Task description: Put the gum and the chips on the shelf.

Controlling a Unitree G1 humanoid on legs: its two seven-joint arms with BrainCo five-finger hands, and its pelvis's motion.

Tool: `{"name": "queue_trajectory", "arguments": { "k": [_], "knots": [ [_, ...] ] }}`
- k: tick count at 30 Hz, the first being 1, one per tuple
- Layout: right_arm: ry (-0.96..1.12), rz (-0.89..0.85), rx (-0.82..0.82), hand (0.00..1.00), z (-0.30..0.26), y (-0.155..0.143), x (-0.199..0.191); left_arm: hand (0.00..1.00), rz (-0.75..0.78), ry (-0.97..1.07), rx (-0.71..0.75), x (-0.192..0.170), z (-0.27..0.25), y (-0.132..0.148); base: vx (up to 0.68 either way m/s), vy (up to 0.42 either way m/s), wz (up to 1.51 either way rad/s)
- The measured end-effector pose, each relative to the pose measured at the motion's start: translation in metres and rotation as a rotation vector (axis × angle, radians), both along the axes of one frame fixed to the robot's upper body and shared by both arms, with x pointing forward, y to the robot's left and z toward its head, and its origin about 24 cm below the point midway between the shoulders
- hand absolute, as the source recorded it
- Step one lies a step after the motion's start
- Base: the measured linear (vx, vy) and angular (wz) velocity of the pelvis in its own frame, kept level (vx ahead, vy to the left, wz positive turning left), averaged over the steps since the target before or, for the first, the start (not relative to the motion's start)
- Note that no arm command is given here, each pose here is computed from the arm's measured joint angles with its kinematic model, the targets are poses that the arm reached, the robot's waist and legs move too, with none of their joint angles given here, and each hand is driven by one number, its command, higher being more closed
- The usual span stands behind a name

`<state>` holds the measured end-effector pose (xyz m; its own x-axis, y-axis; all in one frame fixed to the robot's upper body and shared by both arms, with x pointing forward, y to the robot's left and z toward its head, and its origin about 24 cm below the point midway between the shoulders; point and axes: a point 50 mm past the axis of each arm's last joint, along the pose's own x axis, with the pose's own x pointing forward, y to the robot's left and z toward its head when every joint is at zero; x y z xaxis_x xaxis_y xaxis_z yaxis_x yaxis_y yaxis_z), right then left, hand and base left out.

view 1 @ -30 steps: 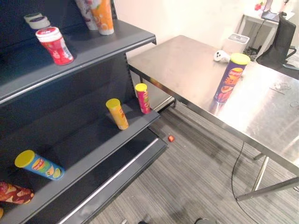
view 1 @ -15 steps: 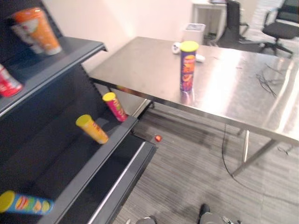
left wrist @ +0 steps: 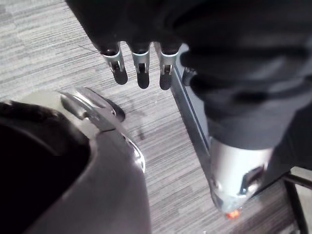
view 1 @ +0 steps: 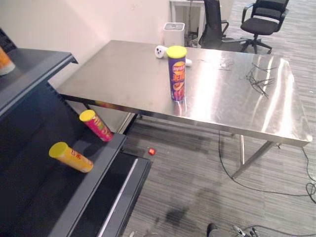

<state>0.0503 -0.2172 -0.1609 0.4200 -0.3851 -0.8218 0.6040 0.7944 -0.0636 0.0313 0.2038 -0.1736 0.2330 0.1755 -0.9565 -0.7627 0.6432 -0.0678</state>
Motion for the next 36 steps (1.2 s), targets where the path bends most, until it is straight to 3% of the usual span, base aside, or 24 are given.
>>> {"name": "queue_trajectory", "arguments": {
  "k": [15, 24, 30, 36],
  "knots": [
    [0.005, -0.010, 0.013, 0.00, -0.002, 0.007, -0.003, 0.00, -0.067, 0.000, 0.033, 0.002, 0.002, 0.009, -0.11, 0.011, -0.12],
    [0.026, -0.084, 0.002, 0.00, -0.001, 0.004, -0.006, 0.00, -0.029, -0.061, 0.029, 0.009, 0.003, 0.005, 0.04, -0.086, -0.08],
    [0.007, -0.112, -0.026, 0.00, 0.003, -0.014, -0.001, 0.00, -0.019, -0.071, 0.006, 0.007, 0.001, -0.012, 0.03, 0.097, -0.32],
    [0.049, -0.141, 0.018, 0.00, -0.002, -0.002, -0.019, 0.00, -0.043, -0.045, 0.030, 0.005, 0.002, 0.000, 0.17, 0.145, -0.28]
  ]
}}
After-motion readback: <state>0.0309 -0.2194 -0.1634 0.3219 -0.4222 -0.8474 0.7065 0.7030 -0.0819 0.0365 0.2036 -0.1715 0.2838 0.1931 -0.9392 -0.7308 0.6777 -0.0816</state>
